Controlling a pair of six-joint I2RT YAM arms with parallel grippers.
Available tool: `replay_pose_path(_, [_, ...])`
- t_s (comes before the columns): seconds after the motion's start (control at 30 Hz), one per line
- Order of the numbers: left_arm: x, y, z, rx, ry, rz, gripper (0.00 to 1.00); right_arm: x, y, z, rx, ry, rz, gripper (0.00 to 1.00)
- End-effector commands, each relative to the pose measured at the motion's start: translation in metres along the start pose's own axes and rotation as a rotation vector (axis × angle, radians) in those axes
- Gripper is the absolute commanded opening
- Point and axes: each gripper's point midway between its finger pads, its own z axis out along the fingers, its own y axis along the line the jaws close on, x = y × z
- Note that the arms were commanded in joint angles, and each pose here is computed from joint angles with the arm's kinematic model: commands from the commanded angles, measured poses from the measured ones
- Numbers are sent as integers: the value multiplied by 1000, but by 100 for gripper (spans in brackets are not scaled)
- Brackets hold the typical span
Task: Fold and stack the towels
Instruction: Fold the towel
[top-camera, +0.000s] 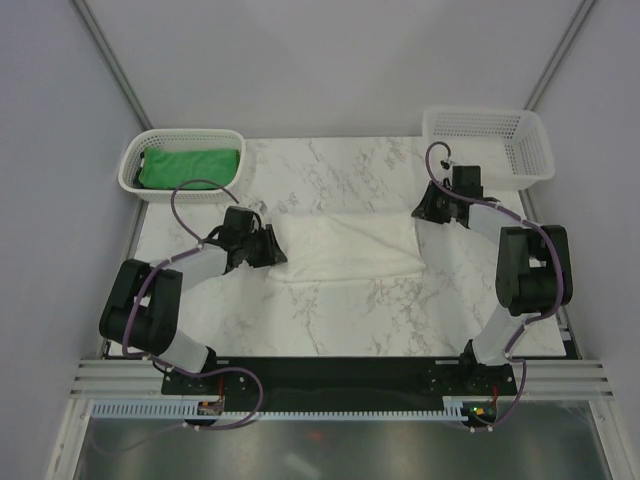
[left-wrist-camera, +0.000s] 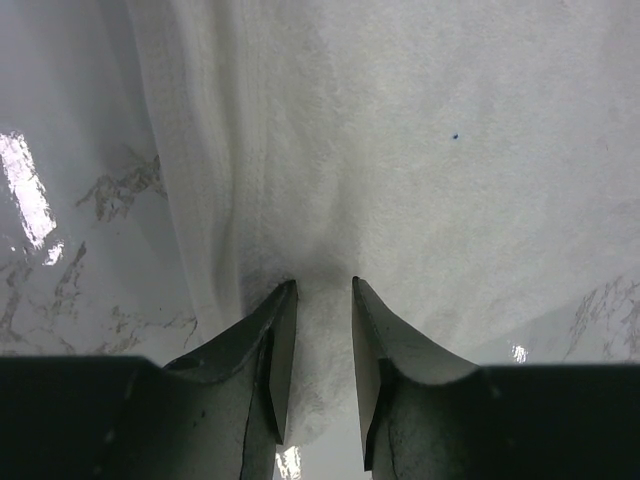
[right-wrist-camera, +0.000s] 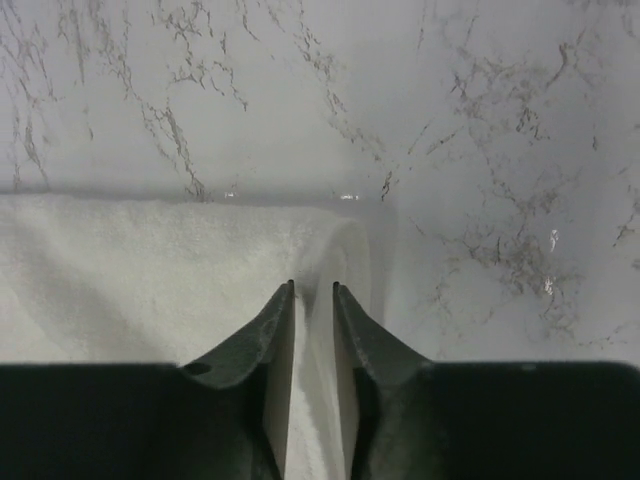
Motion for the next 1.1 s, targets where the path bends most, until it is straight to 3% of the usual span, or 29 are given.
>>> replay_pose_path(0.0, [0, 10, -4, -61, -7, -23, 37, -43, 15, -8, -44, -117, -37, 32])
replay_pose_path(0.13, [-28, -20, -20, 24, -52, -16, 42, -48, 20, -17, -36, -103, -3, 44])
replay_pose_path(0.27, [-43, -38, -32, 39, -9, -32, 45, -39, 23, -35, -9, -55, 45, 40])
replay_pose_path(0.33, [-55, -40, -35, 14, -18, -41, 45, -31, 22, -36, -8, -39, 61, 32])
replay_pose_path(0.4, [-61, -36, -36, -14, -46, -58, 45, -25, 23, -34, -29, -19, 68, 30])
replay_pose_path(0.6, [-83, -64, -30, 131, -131, -8, 45, -17, 14, -26, -7, 2, 37, 36])
replay_pose_path(1.07, [-85, -18, 32, -13, -66, 26, 45, -14, 5, -1, -15, 18, 8, 33])
